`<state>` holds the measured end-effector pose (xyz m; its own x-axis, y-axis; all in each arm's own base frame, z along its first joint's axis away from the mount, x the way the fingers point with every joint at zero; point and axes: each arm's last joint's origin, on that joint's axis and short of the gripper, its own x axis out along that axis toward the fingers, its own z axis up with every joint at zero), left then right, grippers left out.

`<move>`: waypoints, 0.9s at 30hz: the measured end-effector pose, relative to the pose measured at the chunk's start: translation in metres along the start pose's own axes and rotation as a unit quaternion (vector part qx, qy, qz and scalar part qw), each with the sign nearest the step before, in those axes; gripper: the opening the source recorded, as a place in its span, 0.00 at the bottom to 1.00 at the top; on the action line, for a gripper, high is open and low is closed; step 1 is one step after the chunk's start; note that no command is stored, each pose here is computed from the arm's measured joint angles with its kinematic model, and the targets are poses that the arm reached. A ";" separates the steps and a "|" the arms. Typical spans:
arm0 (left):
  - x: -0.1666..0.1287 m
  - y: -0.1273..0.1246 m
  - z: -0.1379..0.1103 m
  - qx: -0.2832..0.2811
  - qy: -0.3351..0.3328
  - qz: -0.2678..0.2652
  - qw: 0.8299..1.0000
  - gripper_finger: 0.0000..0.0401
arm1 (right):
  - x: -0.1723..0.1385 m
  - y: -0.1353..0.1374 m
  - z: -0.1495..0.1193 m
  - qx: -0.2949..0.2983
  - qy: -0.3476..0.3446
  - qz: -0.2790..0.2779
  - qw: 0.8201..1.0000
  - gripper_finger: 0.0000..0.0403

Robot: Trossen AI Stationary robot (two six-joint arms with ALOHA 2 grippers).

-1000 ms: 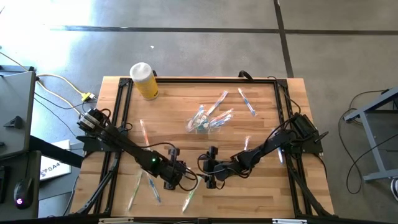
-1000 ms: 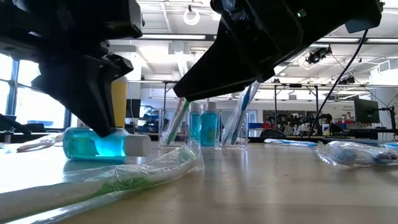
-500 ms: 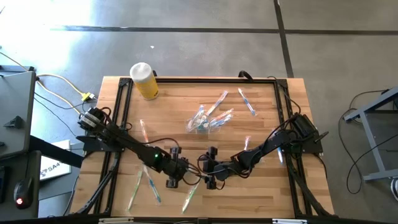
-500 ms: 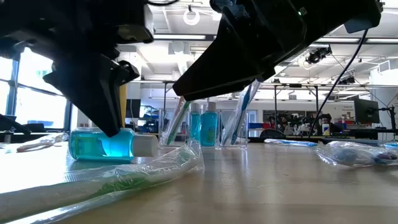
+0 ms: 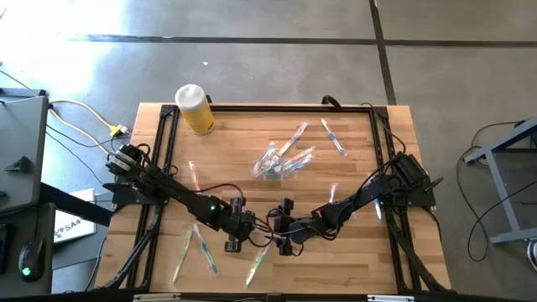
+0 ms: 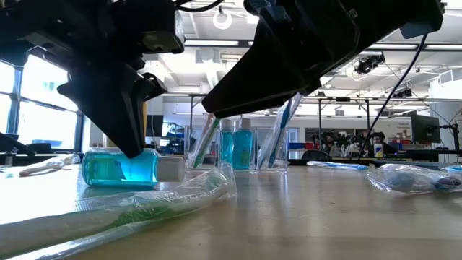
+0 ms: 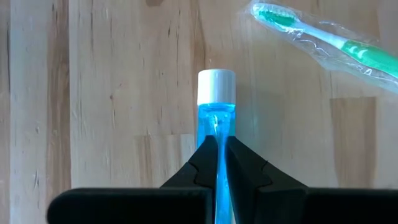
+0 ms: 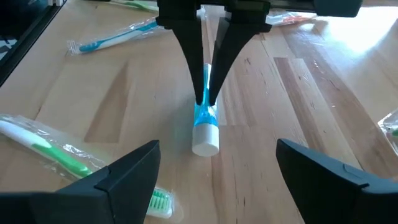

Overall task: Pick & Place toothbrushing station
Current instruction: Put the blue mouthwash into the transparent organizer

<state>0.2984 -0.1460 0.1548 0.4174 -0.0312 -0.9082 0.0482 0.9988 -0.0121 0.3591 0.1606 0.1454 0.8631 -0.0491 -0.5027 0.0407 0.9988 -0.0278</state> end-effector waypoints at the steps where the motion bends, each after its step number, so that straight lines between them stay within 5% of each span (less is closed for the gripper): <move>1: 0.000 0.000 0.000 0.000 0.000 0.000 1.000 0.03 | 0.000 0.000 0.000 0.000 0.000 0.000 1.000 0.78; 21: 0.013 0.000 -0.003 -0.018 0.025 -0.010 0.999 0.03 | 0.000 0.000 0.000 0.000 0.001 0.004 1.000 0.78; 27: 0.013 0.000 -0.003 -0.021 0.025 -0.012 0.999 0.12 | 0.000 0.000 0.000 0.001 0.001 0.004 1.000 0.78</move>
<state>0.3010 -0.1468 0.1414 0.3703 -0.0548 -0.9273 0.0195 0.9985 -0.0512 0.3591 0.1608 0.1453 0.8623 -0.0418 -0.5047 0.0350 0.9991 -0.0229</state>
